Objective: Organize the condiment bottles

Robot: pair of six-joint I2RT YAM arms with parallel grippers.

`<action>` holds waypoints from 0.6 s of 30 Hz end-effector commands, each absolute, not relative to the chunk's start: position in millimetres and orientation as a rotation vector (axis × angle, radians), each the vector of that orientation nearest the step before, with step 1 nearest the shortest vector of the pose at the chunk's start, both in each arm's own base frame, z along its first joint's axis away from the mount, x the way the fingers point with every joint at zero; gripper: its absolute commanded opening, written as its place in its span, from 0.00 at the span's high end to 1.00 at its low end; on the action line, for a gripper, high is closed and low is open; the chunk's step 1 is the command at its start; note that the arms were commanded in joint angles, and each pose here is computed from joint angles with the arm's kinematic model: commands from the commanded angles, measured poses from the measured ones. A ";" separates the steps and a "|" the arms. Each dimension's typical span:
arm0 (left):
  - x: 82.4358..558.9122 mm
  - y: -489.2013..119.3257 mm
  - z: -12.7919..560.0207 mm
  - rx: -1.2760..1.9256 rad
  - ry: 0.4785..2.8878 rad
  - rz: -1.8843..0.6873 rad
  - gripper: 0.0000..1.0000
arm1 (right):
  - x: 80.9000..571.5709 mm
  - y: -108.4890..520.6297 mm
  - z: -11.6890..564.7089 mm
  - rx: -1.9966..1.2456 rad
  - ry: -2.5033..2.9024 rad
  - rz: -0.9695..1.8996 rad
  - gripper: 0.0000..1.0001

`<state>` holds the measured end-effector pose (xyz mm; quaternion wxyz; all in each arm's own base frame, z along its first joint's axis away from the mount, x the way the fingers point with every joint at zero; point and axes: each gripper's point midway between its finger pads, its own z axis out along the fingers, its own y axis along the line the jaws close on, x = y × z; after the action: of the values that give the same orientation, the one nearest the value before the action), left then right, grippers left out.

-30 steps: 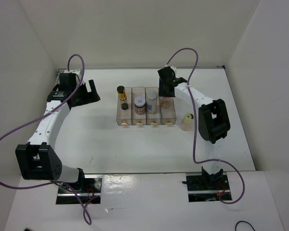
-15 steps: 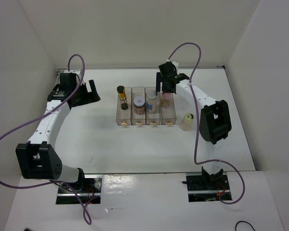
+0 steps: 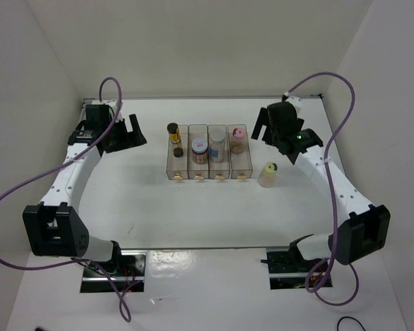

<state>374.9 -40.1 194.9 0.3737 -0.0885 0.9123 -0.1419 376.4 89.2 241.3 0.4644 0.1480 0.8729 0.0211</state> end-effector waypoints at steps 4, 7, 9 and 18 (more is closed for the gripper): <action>389.6 -39.2 177.1 -0.256 2.346 -0.375 0.00 | 327.3 82.1 163.6 0.475 2.343 0.044 0.02; 393.2 -39.5 167.2 -0.274 2.367 -0.379 0.00 | 312.5 81.3 137.3 0.487 2.411 0.033 0.02; 395.8 -39.4 163.3 -0.275 2.372 -0.379 0.00 | 315.8 82.5 132.6 0.487 2.408 0.035 0.02; 396.0 -41.2 160.2 -0.273 2.381 -0.392 0.00 | 318.0 72.6 105.1 0.499 2.447 -0.081 0.08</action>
<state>388.9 -40.6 154.0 0.3349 -0.0986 0.9263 -0.1414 309.0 77.1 109.2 0.3048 0.1737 0.9362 -0.0189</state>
